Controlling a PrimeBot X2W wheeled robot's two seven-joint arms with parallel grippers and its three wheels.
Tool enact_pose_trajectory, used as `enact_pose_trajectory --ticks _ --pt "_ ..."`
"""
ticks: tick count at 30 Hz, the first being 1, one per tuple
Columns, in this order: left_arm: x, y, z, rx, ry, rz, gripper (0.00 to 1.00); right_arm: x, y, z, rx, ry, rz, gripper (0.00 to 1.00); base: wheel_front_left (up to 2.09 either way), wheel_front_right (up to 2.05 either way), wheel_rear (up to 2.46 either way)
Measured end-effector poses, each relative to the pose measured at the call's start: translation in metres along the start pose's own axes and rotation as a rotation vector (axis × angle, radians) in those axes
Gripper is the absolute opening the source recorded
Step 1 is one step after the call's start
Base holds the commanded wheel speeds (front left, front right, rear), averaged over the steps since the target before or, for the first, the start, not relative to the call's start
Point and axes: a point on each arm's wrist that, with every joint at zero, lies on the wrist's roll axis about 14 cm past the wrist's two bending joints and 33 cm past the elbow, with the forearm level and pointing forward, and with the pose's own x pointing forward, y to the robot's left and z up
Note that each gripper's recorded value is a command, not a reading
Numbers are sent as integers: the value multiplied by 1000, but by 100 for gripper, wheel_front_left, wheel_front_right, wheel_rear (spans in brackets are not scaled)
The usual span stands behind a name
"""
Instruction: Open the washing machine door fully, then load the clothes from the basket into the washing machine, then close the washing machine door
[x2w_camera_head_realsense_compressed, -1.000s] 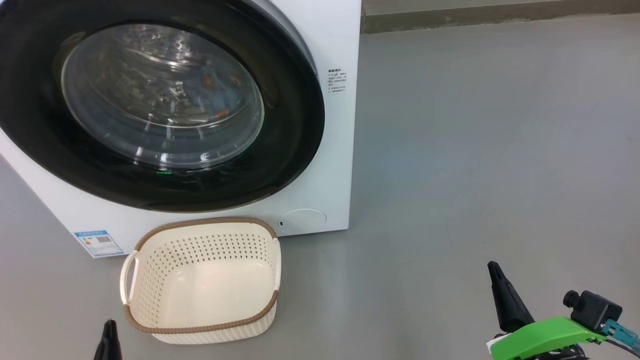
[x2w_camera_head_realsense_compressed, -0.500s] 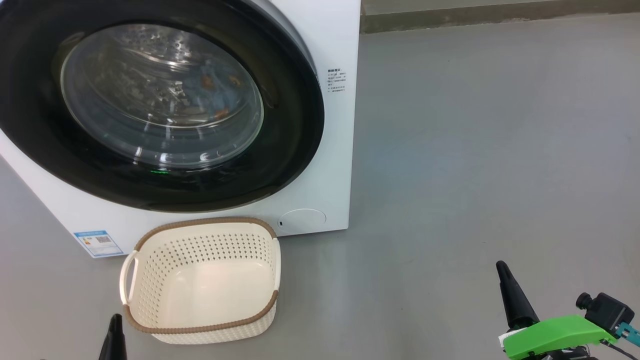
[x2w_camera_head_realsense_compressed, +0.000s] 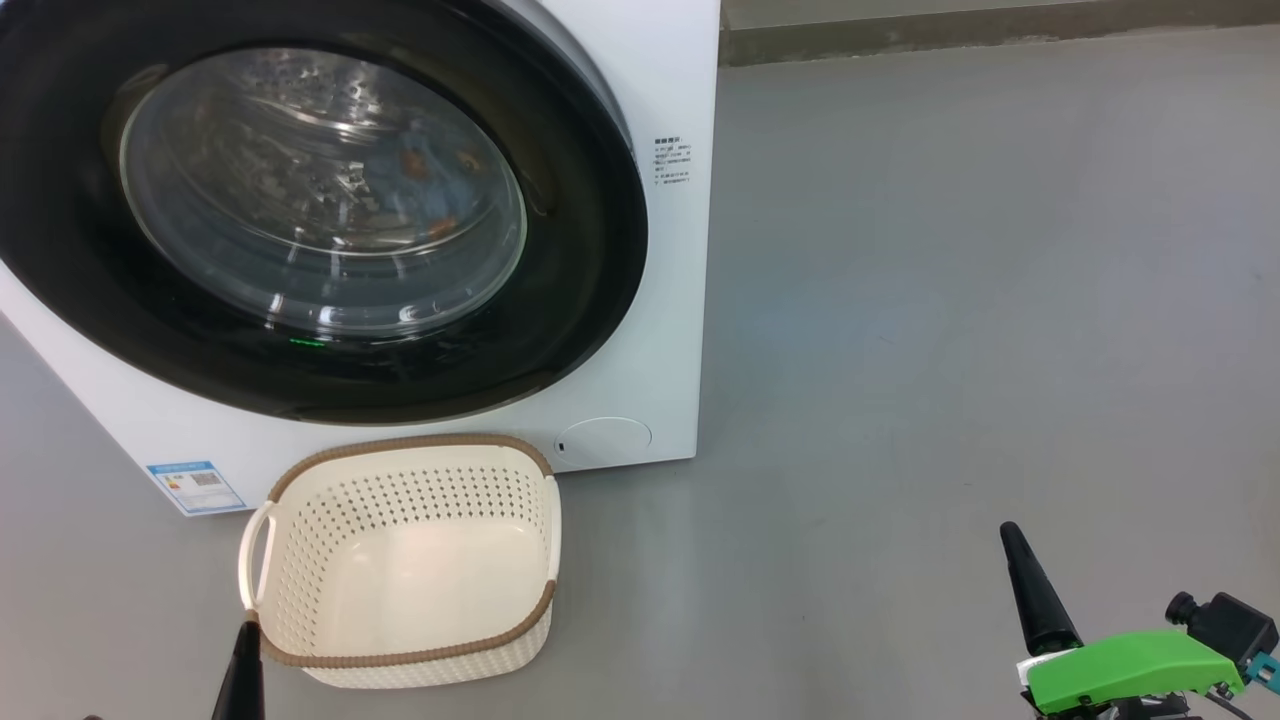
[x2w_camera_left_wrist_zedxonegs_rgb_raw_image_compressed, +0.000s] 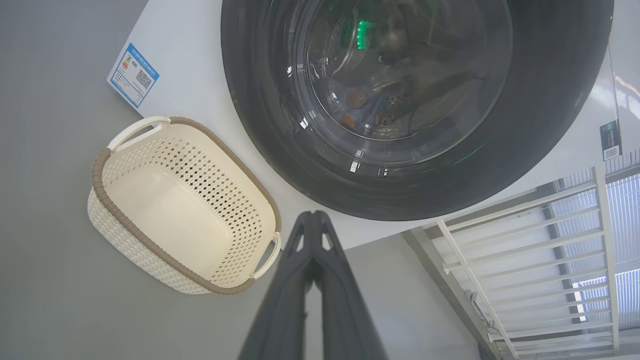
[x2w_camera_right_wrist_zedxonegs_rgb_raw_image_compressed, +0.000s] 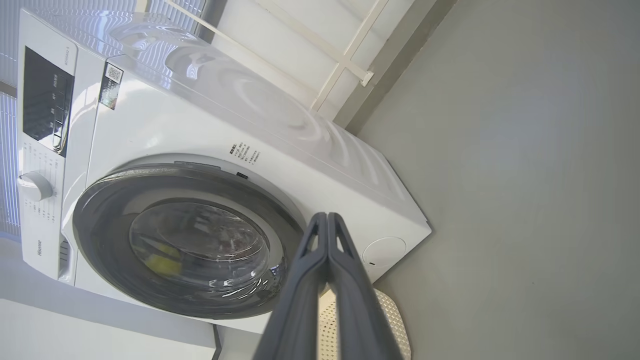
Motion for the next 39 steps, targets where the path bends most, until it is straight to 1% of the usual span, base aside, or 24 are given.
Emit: enact_pose_trajectory --ticks 17,25,39 --pt "8 -11 -3 -191 27 -30 0 0 -4 5 189 -4 -15 0 0 0 0" --pt "9 -11 -7 -279 48 -30 0 0 -6 9 278 -9 -18 0 0 0 0" --pt "17 -24 -8 -434 74 -67 0 0 -7 12 431 -9 -14 0 0 0 0"
